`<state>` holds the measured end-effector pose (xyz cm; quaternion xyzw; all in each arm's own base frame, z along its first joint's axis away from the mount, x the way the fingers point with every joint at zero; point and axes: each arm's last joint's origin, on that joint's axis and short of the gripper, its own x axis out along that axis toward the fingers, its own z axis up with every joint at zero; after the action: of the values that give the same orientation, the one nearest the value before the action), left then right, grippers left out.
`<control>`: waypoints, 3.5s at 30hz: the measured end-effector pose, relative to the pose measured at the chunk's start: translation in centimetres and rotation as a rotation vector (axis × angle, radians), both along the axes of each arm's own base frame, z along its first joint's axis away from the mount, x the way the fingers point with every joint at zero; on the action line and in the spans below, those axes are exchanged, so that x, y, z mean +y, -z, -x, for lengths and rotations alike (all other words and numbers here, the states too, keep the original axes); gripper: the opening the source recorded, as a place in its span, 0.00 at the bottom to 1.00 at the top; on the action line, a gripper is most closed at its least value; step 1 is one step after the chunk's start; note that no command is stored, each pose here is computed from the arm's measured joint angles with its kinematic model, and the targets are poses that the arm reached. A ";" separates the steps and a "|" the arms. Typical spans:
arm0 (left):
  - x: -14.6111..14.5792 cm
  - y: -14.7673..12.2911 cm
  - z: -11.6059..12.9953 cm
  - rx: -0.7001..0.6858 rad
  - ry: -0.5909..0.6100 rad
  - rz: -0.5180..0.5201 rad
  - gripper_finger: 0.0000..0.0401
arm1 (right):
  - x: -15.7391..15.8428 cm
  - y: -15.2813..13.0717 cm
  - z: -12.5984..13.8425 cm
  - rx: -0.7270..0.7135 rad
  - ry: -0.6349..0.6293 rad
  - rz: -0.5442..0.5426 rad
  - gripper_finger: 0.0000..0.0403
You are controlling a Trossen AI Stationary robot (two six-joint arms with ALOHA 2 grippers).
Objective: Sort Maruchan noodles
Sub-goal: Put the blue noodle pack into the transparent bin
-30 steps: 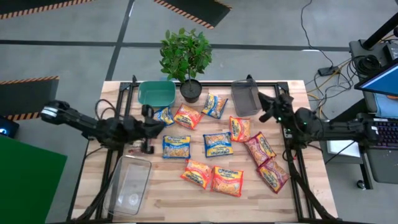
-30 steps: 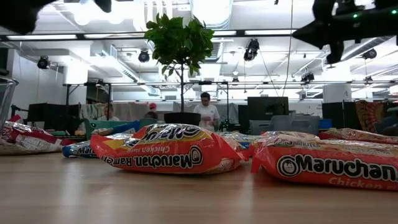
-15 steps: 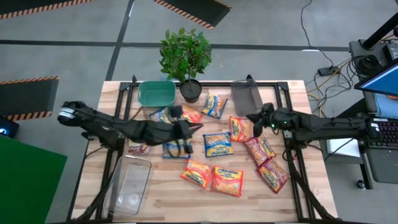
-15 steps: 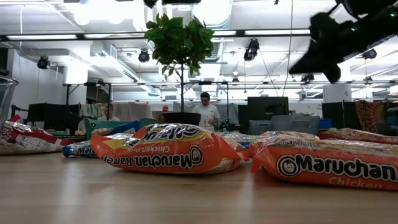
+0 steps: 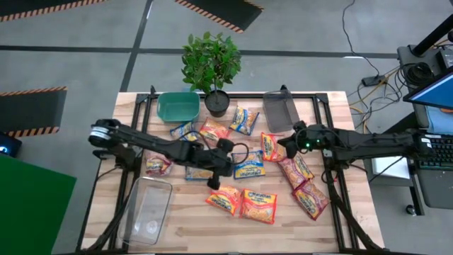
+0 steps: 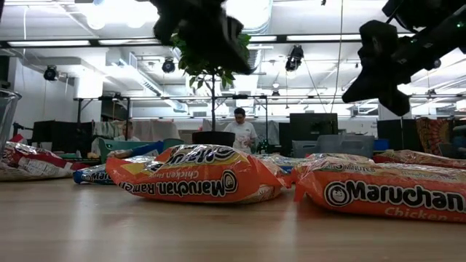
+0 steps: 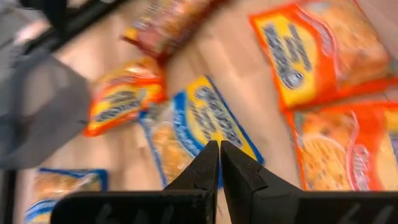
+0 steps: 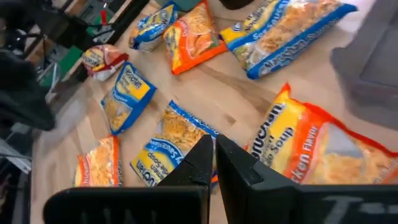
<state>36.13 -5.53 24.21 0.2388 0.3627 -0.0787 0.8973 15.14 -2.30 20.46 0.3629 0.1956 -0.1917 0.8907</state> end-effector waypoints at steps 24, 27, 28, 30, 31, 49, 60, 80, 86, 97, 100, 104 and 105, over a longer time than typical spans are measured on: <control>3.2 8.1 -3.5 0.114 -0.064 0.043 0.00 | -0.8 -3.3 -6.6 -0.009 -0.063 0.032 0.36; 3.3 8.7 -3.6 0.131 -0.079 0.054 0.00 | -0.7 -3.1 -6.9 0.073 -0.071 -0.067 0.38; 3.3 8.9 -3.6 0.135 -0.082 0.056 0.00 | -0.6 -2.9 -7.0 0.091 -0.076 -0.106 0.39; 3.3 9.2 -3.6 0.144 -0.085 0.057 0.00 | -0.2 -2.4 -7.2 0.130 -0.090 -0.183 0.41; 3.3 9.4 -3.6 0.148 -0.088 0.059 0.00 | 0.0 -2.1 -7.3 0.144 -0.095 -0.216 0.42; 4.4 11.8 -3.4 0.207 -0.161 0.092 0.00 | 3.1 4.0 -9.7 0.380 -0.043 -0.377 0.64; 4.4 12.0 -3.3 0.203 -0.163 0.094 0.00 | 2.8 6.6 -11.5 0.382 -0.019 -0.296 0.69; 4.4 11.7 -3.1 0.209 -0.168 0.095 0.00 | 2.9 6.4 -13.5 0.199 -0.143 -0.169 0.21; 4.5 9.1 -1.6 0.253 -0.172 0.090 0.00 | 2.8 4.9 -13.2 0.151 -0.198 -0.091 0.04; 4.6 -0.9 3.1 0.103 -0.212 0.141 0.00 | 3.2 -0.2 -11.8 -0.013 -0.267 0.222 0.03; 4.7 -3.9 4.6 0.000 -0.210 0.163 0.00 | 3.6 -1.1 -11.5 -0.034 -0.265 0.390 0.03; 4.8 -7.5 6.9 -0.135 -0.201 0.184 0.00 | 4.1 -1.9 -12.1 -0.113 -0.258 0.559 0.03; 4.8 -8.2 7.5 -0.162 -0.202 0.191 0.00 | 4.2 -2.1 -12.5 -0.150 -0.258 0.585 0.03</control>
<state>28.67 -0.74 32.38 0.1201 0.3020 -0.0027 0.9457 27.60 1.93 22.53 0.0770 0.1106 -0.0983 0.9860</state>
